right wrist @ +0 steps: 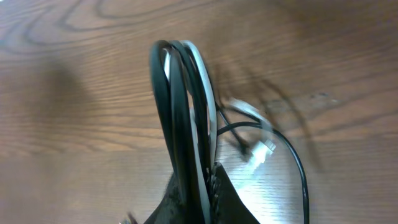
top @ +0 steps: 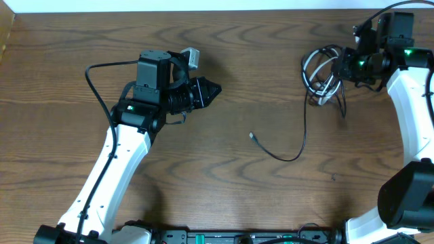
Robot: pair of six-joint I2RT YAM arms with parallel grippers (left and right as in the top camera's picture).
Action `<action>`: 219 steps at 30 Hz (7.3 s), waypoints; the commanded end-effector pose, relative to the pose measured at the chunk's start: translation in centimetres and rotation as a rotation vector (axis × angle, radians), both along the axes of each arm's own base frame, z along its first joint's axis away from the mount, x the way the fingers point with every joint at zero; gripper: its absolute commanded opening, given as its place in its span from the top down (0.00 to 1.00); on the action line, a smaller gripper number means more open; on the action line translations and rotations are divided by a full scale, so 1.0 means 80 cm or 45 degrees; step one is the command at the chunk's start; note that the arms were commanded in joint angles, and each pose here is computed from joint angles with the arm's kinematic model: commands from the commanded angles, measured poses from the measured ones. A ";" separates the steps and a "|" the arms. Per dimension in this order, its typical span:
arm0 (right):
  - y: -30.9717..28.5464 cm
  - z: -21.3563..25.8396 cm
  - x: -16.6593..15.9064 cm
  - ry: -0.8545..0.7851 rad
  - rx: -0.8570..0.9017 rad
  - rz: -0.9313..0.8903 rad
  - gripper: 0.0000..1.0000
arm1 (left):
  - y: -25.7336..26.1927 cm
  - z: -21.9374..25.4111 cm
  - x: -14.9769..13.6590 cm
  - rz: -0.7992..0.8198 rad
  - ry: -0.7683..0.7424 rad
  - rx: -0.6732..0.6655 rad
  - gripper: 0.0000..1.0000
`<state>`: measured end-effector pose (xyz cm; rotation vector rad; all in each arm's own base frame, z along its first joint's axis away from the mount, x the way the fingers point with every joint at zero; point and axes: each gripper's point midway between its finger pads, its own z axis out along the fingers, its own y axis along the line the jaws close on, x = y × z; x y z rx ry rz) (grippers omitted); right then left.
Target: Untangle cables
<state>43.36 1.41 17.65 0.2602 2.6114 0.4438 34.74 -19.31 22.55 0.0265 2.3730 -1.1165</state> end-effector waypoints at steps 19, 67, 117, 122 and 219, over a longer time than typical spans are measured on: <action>0.257 0.043 -0.106 -0.251 0.263 1.233 0.99 | 0.090 0.003 0.044 0.214 -0.112 0.106 0.44; 0.285 0.059 -0.125 -0.294 0.392 1.333 0.99 | -0.046 -0.019 -0.025 -0.728 -0.298 -0.309 0.54; 0.284 0.063 -0.119 -0.294 0.417 1.288 0.99 | -0.071 -0.008 -0.043 -0.820 -0.299 -0.377 0.24; 0.278 0.068 -0.114 -0.310 0.428 1.273 0.99 | -0.067 -0.017 -0.032 -0.768 -0.302 -0.310 0.29; 0.354 -0.038 -0.016 0.005 0.506 0.598 0.99 | -0.001 -0.109 0.046 0.056 0.145 0.174 0.93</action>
